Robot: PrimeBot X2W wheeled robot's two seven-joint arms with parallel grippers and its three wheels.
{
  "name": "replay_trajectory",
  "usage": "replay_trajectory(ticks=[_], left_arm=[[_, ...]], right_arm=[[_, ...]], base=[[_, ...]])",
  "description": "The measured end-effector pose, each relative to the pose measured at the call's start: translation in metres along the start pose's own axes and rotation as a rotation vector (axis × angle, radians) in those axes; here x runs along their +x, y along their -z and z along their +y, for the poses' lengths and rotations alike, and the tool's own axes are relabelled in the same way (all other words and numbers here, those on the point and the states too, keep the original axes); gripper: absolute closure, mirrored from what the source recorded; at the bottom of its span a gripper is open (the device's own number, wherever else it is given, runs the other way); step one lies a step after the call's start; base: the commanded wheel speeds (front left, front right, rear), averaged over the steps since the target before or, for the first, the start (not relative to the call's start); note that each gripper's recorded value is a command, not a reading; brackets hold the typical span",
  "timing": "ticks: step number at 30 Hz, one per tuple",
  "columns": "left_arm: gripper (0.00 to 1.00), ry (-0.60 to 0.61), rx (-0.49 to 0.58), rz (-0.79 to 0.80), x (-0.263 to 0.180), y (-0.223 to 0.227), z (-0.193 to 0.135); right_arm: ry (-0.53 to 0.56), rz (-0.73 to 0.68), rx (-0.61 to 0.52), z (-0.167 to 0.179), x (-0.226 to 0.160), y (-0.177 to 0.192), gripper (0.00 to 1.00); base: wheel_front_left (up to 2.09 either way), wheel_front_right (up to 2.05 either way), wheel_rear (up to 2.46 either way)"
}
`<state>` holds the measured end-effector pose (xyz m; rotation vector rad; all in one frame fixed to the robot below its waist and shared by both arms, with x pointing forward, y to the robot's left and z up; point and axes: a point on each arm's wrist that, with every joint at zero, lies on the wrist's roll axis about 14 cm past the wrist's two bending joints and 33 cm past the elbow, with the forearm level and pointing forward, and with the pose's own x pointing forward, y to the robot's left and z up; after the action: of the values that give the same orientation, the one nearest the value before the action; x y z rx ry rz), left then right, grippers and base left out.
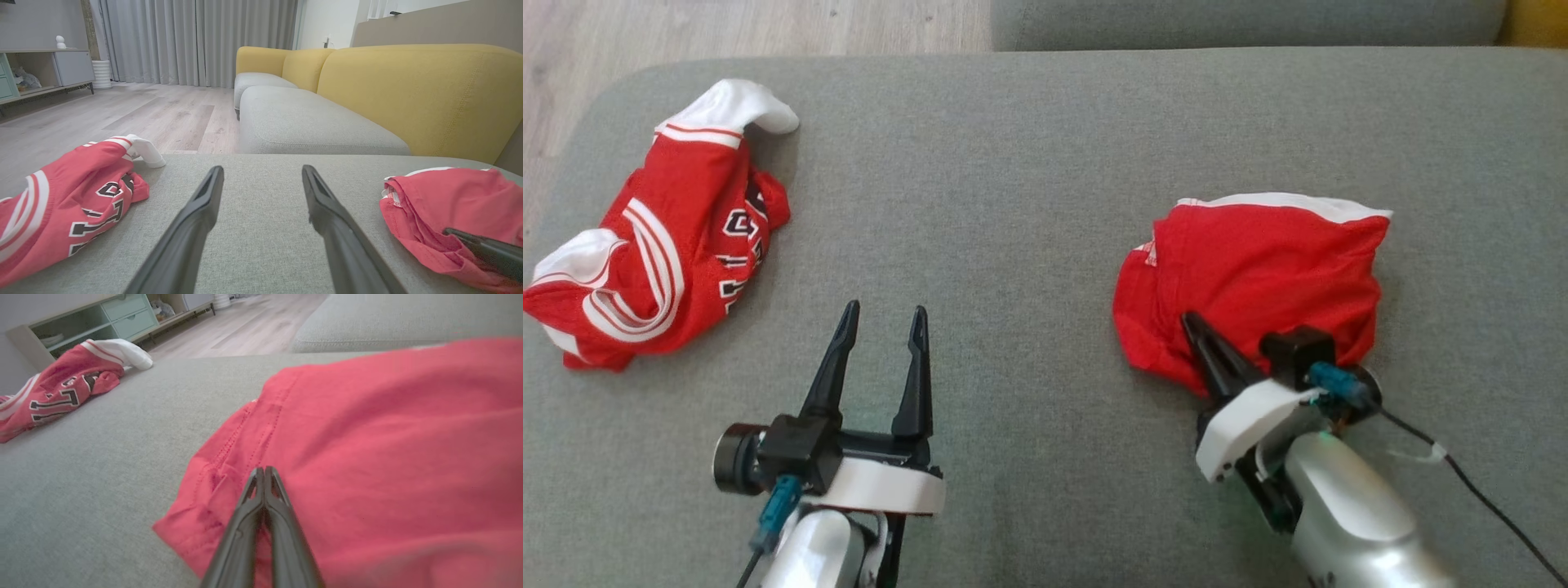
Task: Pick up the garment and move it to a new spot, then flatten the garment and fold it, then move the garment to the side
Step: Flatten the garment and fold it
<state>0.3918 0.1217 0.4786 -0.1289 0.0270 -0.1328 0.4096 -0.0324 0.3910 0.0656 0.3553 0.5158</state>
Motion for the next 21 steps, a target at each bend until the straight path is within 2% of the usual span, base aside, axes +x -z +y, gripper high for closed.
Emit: replay_trajectory(ticks=[6, 9, 12, 16, 21], left_arm=[[0.0, -0.001, -0.003, 0.0, 0.0, 0.0, -0.001], [0.0, -0.008, -0.004, 0.011, 0.0, 0.004, 0.002], [0.0, -0.011, -0.004, 0.02, 0.0, 0.007, 0.003], [0.0, -0.016, -0.006, 0.02, 0.002, 0.007, 0.004], [0.0, -0.038, -0.004, 0.027, 0.003, 0.009, 0.011]], right_arm=[[0.065, -0.18, 0.01, -0.026, 0.013, -0.065, 1.0], [0.122, -0.211, 0.002, -0.048, 0.02, -0.08, 1.0], [0.169, -0.177, 0.029, -0.065, 0.026, -0.072, 1.0], [0.173, -0.107, 0.043, -0.068, 0.034, -0.053, 1.0], [0.081, -0.006, 0.025, -0.041, 0.046, -0.024, 1.0]], base=[[0.0, 0.0, 0.0], [0.0, 0.0, 0.0], [0.0, 0.0, 0.0], [0.0, 0.0, 0.0], [0.0, 0.0, 0.0]])
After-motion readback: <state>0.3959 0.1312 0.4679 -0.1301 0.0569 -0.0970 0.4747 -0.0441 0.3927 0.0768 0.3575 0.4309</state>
